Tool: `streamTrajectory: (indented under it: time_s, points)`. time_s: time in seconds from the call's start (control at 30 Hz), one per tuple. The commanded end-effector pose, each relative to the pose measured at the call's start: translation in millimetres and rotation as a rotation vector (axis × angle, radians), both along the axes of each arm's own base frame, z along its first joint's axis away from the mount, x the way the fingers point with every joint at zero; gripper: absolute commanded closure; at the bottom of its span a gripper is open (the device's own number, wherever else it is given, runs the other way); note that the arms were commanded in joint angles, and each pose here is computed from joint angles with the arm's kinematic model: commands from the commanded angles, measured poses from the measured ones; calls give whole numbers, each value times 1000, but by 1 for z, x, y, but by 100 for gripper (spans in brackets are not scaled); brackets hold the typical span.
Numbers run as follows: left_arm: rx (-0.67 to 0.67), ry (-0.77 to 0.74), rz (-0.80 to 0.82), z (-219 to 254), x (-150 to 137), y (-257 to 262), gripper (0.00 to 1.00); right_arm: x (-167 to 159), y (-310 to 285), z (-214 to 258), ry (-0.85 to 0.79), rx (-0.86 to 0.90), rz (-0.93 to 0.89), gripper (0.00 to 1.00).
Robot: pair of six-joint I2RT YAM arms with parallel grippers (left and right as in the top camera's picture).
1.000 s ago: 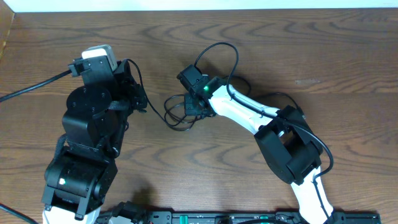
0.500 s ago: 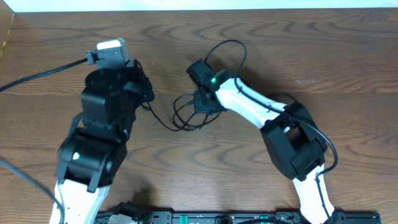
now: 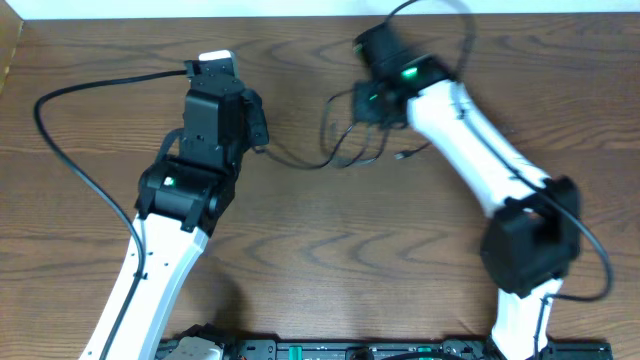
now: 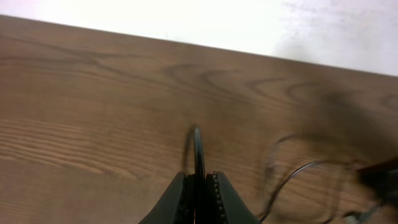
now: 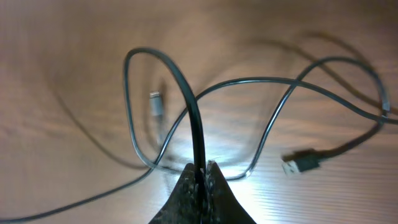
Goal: Untangle cables
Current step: 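Pull the black cable apart, right gripper right, left gripper left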
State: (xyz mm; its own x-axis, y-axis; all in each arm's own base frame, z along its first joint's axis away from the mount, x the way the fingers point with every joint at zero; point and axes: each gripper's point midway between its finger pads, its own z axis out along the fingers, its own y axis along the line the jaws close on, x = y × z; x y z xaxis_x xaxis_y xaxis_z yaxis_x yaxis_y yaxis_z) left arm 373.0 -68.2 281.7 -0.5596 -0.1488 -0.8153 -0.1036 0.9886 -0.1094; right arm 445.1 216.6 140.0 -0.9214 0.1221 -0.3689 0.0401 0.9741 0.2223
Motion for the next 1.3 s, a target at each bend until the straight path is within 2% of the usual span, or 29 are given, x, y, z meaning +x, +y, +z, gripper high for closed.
streamTrajectory:
  time_s: [0.0,0.23,0.43,0.57,0.83,0.97,1.1,1.27]
  points:
    - [10,6,11,-3,5,2,88,17,-61,53,-114,-35,-86,99]
    - [142,-22,91,4,7,29,88,11,-188,98,-157,-86,-302,99]
    - [114,-24,193,5,10,61,88,-2,-248,120,-189,-105,-414,99]
    - [68,-37,327,7,10,101,88,-9,-279,133,-217,-118,-468,99]
    - [63,-70,504,14,4,169,88,-30,-339,137,-203,-152,-605,99]
    - [27,-95,635,17,-8,209,88,-43,-368,135,-185,-168,-665,99]
    - [-56,-78,585,10,-7,212,88,-54,-386,133,-163,-176,-692,99]
    - [-67,-76,564,9,-4,207,88,-54,-383,132,-155,-181,-674,99]
